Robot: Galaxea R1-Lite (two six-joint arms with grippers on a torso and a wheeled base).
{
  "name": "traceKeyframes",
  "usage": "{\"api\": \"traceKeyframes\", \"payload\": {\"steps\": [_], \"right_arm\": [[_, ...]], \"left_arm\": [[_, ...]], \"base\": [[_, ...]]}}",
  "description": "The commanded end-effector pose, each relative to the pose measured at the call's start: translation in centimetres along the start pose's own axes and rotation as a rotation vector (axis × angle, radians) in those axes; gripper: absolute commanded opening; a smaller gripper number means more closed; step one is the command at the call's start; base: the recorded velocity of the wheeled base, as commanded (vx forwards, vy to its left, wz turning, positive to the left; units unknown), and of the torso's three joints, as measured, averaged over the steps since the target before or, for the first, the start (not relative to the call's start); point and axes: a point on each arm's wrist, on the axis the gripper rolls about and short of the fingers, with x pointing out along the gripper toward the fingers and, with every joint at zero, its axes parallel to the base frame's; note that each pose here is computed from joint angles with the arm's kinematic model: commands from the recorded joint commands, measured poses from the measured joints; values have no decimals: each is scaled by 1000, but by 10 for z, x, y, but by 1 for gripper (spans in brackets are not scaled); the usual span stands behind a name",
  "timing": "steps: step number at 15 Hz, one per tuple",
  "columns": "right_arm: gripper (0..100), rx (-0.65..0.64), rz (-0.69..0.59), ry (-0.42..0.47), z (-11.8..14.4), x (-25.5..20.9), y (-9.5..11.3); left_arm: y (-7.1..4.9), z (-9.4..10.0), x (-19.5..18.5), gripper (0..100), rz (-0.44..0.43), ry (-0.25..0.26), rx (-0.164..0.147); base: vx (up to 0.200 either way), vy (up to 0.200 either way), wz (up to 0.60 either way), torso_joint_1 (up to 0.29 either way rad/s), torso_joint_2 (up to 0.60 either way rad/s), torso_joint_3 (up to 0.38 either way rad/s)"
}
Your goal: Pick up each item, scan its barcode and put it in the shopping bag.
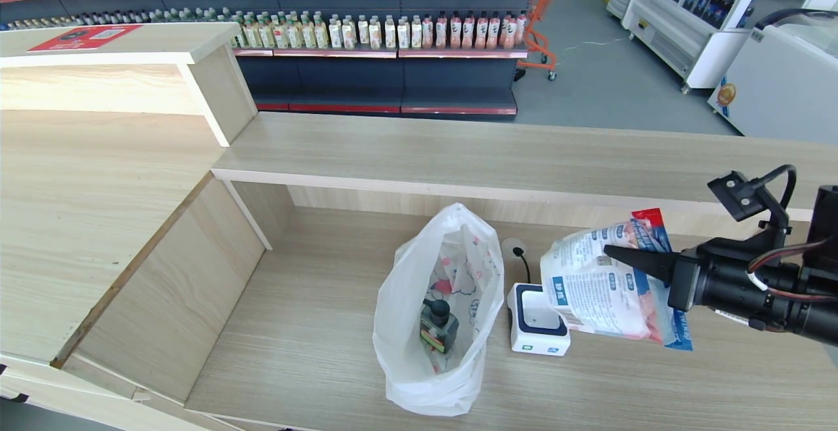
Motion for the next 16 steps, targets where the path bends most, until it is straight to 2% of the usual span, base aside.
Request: {"api": "traceKeyframes", "payload": {"steps": [1, 5, 8, 12, 14, 16], "right_arm": [[0, 16, 4, -21, 3, -6, 4], [0, 98, -11, 15, 3, 23, 3], [0, 173, -61, 24, 5, 76, 21], [0, 161, -76, 92, -17, 139, 39], [0, 155, -77, 107, -24, 160, 38], [0, 135, -140, 92, -35, 201, 38]], "left_arm": [[0, 0, 0, 100, 0, 0, 2], [0, 0, 0, 100, 0, -2, 0], [0, 0, 0, 100, 0, 0, 0], [0, 0, 0, 100, 0, 0, 0], [0, 0, 0, 100, 0, 0, 0], [0, 0, 0, 100, 0, 0, 0]], "base": [[0, 0, 0, 0, 0, 0], [0, 0, 0, 0, 0, 0], [0, 0, 0, 0, 0, 0], [0, 0, 0, 0, 0, 0], [0, 0, 0, 0, 0, 0], [0, 0, 0, 0, 0, 0]]}}
